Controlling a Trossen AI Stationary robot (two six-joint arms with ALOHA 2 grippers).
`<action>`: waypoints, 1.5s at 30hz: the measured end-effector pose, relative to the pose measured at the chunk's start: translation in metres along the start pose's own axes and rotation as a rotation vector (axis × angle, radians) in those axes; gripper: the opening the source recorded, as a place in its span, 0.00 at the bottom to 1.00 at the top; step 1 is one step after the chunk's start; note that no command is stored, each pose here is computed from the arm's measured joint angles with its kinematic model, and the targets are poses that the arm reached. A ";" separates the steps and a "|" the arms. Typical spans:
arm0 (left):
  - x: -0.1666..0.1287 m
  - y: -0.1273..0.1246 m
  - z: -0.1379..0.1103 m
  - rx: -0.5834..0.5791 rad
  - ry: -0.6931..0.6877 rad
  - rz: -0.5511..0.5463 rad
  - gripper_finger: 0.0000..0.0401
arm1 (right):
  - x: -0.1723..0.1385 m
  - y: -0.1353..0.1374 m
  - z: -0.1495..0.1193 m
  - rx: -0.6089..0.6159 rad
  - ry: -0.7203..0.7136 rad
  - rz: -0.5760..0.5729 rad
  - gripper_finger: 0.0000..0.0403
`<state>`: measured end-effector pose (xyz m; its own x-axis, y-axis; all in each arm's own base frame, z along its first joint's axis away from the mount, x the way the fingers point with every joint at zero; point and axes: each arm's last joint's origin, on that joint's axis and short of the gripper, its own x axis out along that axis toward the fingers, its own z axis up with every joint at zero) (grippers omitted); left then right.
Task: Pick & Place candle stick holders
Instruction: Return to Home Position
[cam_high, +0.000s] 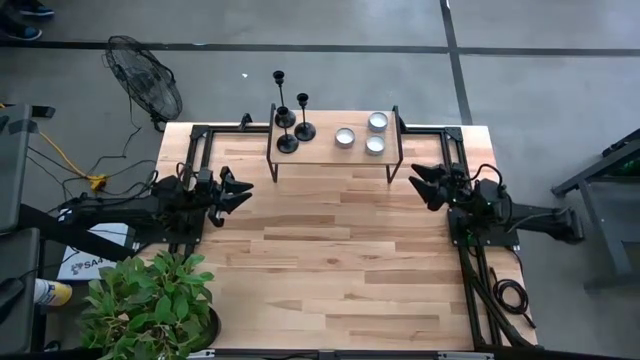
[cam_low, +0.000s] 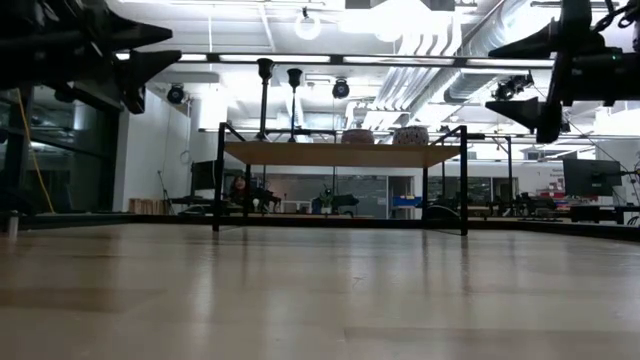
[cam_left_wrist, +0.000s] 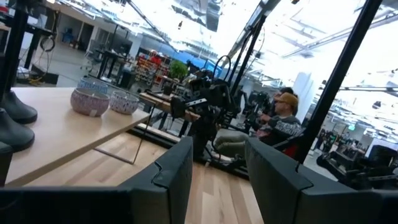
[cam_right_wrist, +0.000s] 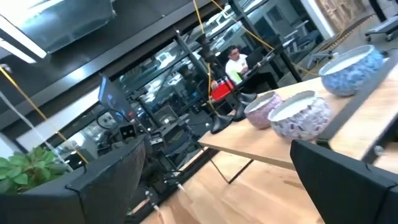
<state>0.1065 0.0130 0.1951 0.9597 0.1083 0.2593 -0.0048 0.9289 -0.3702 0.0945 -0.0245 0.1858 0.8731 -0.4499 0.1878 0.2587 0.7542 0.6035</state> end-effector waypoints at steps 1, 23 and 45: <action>0.000 0.000 0.000 0.000 0.004 0.004 0.36 | -0.001 -0.001 0.000 -0.001 0.000 -0.007 0.99; -0.001 0.008 -0.004 -0.021 -0.022 0.218 0.36 | -0.003 -0.008 -0.014 -0.206 0.182 -0.013 0.99; -0.004 0.015 -0.021 -0.004 0.162 0.295 0.36 | 0.000 -0.011 -0.020 -0.242 0.238 -0.043 0.99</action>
<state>0.1085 0.0192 0.1692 0.9493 0.3143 -0.0041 -0.2881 0.8648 -0.4114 0.1001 -0.0231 0.1641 0.9238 -0.3810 -0.0372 0.3631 0.8415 0.4001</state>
